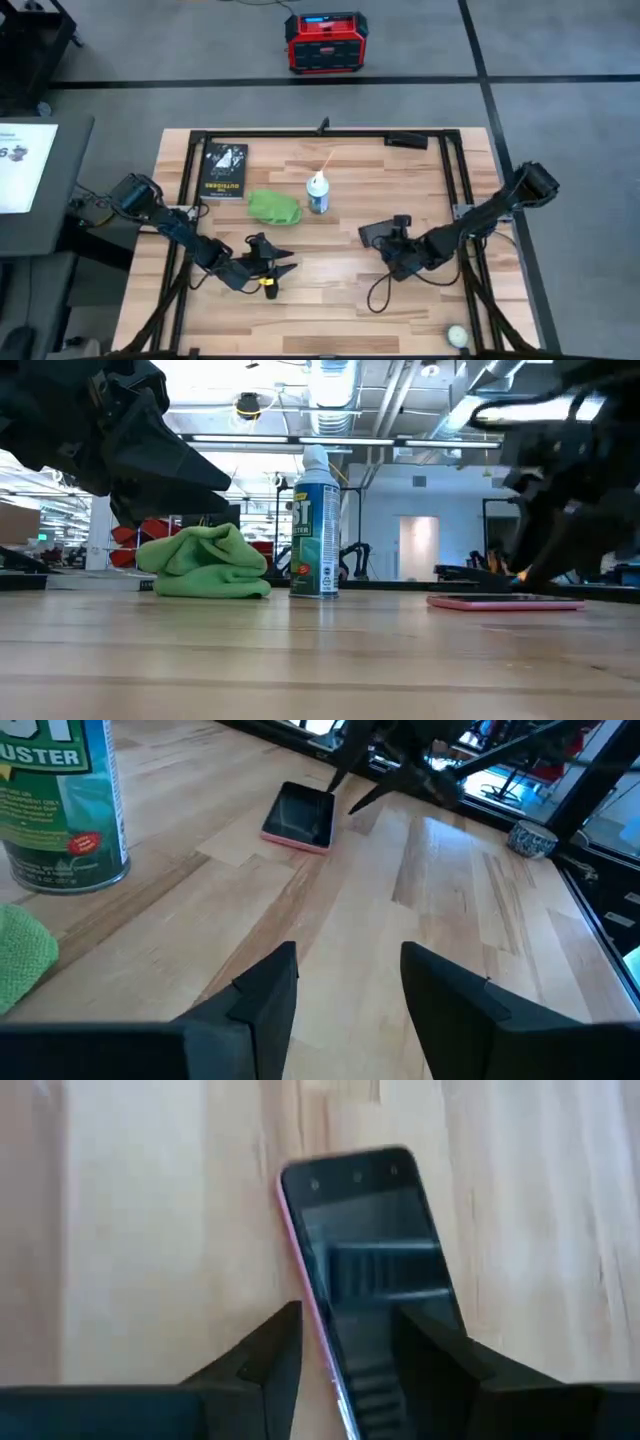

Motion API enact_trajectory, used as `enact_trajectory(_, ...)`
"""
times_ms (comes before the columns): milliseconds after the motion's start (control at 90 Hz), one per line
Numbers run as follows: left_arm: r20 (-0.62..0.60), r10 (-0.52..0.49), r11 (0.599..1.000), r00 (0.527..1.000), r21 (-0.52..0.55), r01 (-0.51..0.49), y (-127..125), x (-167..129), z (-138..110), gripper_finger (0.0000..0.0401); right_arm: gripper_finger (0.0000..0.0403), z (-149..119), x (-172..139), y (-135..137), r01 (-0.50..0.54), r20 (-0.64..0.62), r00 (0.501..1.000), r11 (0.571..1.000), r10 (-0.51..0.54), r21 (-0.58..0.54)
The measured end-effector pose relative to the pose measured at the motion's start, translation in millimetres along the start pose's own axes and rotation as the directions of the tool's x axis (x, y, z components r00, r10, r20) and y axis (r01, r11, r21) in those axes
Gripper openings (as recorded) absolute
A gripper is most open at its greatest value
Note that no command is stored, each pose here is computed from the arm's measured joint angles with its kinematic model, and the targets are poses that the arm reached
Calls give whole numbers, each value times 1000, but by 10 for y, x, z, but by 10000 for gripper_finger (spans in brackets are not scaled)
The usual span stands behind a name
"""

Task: Apply microfiber cloth
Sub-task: Return to Home Position

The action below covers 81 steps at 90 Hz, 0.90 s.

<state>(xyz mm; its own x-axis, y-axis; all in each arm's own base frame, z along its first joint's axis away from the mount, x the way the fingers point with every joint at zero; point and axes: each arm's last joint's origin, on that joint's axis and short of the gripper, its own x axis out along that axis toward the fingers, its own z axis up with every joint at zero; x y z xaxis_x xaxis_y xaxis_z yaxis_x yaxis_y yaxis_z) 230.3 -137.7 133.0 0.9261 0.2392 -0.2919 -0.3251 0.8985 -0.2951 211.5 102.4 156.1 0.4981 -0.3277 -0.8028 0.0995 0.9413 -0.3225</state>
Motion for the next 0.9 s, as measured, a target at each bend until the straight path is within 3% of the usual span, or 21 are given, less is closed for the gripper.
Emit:
enact_trajectory(167,21,29,1000,999,10,-29,43,51,43,158,98,59,-166,-82,50,121,990,979,-75,200)
enact_trajectory(356,53,50,997,997,60,-54,90,118,112,136,14,156,-279,-135,25,239,964,939,-113,342)
enact_trajectory(600,169,-32,969,985,245,-10,37,-39,354,13,3,224,-458,-164,-54,346,935,935,-76,351)
enact_trajectory(900,239,-104,963,965,266,38,373,-657,800,0,0,205,-879,-428,-156,483,875,927,-31,342)
